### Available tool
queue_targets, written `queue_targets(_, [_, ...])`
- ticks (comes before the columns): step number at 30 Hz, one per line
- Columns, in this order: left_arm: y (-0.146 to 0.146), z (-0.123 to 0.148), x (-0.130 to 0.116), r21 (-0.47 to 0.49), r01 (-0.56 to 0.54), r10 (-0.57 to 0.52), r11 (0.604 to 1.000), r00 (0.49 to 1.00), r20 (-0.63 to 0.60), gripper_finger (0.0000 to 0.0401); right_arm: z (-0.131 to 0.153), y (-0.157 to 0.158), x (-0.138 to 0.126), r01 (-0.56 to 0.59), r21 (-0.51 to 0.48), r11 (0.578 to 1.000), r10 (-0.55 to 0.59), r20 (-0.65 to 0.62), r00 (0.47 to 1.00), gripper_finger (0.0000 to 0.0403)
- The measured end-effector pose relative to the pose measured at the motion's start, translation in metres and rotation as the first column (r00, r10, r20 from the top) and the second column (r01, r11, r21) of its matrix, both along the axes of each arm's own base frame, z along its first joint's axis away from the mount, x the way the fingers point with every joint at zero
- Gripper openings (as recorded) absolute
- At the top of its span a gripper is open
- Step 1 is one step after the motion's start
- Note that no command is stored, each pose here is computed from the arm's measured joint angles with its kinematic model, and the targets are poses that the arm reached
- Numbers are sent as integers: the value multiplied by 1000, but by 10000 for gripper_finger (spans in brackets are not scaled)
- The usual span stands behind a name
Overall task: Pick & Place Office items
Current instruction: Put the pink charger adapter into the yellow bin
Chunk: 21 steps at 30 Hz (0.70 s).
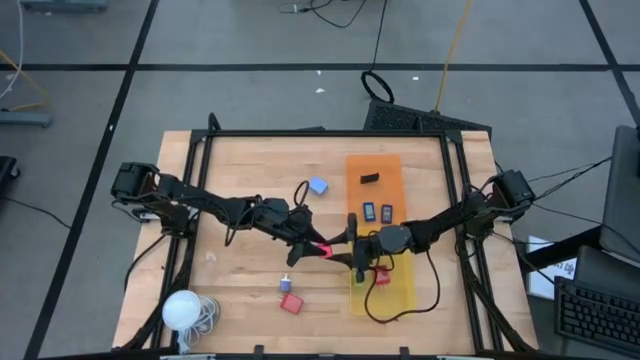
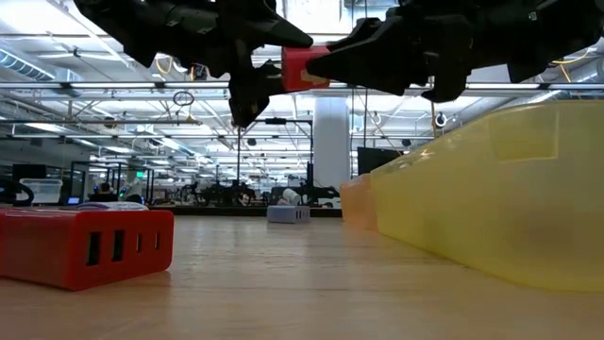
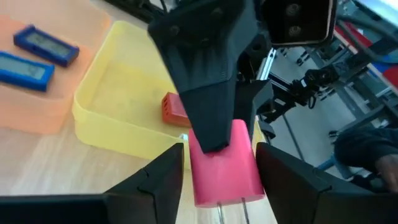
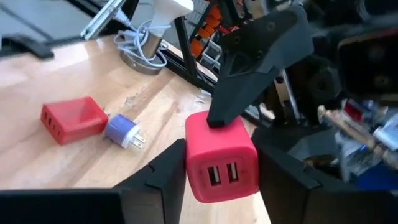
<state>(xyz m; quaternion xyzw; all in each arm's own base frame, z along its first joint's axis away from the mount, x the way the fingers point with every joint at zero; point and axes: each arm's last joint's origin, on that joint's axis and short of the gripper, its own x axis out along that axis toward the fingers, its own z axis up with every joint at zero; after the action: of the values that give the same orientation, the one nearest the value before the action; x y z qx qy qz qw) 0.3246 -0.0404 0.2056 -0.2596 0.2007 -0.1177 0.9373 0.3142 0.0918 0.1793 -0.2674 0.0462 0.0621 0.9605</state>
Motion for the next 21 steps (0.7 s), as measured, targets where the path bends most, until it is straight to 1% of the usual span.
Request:
queue_targets(3, [5, 1, 1, 52, 11, -12, 999, 1000, 25, 206, 0, -1, 0, 17, 84, 996, -16, -14, 1000, 159])
queue_targets(4, [7, 1, 1, 51, 13, -14, 999, 999, 32, 206, 0, -2, 0, 20, 98, 995, -18, -20, 1000, 157])
queue_targets(7, [18, 4, 2, 3, 28, -28, 1000, 999, 44, 207, 1, -3, 0, 24, 117, 993, -21, -24, 999, 152])
queue_targets(11, [36, 9, -1, -75, 88, -85, 993, 995, 42, 208, 0, -3, 0, 30, 154, 988, -25, -37, 999, 152])
queue_targets(15, [52, 16, -6, -91, 141, -137, 986, 989, 55, 208, 0, -3, -1, 37, 186, 982, -29, -46, 999, 155])
queue_targets(17, [58, 20, -11, -64, 130, -127, 989, 991, 52, 208, 3, -4, -3, 44, 194, 980, -30, -72, 997, 153])
queue_targets(19, [61, 25, -15, -9, 101, -101, 995, 993, 59, 209, 8, -5, -7, 55, 216, 975, -35, -95, 995, 150])
queue_targets(21, [62, 30, -22, 52, 67, -70, 996, 997, 46, 209, 14, -7, -14, 77, 237, 969, -41, -151, 988, 150])
